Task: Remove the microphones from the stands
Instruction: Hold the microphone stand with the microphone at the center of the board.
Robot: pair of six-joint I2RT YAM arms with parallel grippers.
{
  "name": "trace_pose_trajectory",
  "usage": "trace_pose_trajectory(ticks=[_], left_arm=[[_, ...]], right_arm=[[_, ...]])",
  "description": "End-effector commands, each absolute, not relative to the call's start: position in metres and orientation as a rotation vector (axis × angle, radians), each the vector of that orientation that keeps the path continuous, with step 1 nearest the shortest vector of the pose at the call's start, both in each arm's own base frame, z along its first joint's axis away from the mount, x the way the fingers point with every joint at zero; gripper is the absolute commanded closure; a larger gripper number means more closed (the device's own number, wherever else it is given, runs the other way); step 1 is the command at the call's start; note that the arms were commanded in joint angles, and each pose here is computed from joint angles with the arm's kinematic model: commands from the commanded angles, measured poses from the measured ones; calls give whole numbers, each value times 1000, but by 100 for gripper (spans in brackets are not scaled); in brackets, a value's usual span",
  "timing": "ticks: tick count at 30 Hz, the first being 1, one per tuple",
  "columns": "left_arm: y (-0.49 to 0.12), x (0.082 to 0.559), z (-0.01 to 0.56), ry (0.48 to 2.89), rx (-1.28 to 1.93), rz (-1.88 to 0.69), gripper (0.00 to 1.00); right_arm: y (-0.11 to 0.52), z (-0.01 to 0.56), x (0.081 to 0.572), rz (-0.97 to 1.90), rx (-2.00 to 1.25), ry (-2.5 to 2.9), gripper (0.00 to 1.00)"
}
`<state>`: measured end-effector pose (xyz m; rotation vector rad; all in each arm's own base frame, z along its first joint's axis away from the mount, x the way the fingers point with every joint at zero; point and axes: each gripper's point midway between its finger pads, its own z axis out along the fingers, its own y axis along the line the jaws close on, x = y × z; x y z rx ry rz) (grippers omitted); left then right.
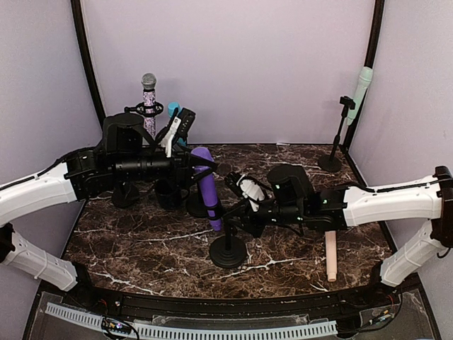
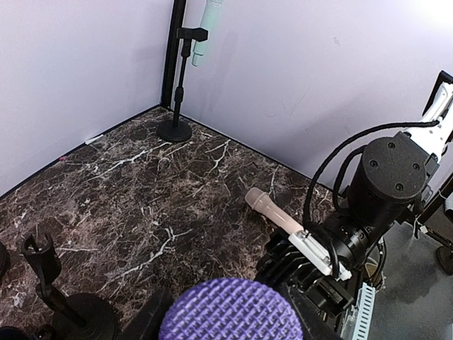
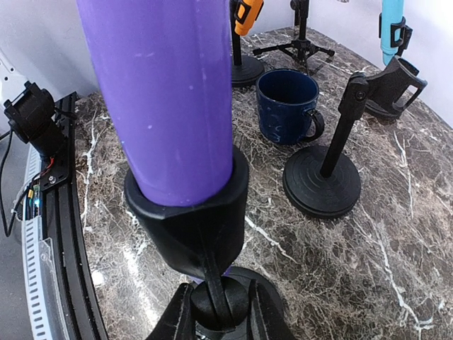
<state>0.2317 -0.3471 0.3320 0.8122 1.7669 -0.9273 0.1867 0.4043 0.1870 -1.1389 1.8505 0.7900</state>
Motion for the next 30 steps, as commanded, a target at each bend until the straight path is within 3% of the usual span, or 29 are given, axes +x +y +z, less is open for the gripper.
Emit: trace_pose_trajectory(ticks=[1, 30], left_arm=[[-347, 230, 388, 1607, 770, -983, 96], [-328, 227, 417, 1470, 801, -1070, 100]], right_arm=[[403, 156, 166, 782, -1234, 1950, 100], [398, 140, 159, 773, -1255, 2006, 100]])
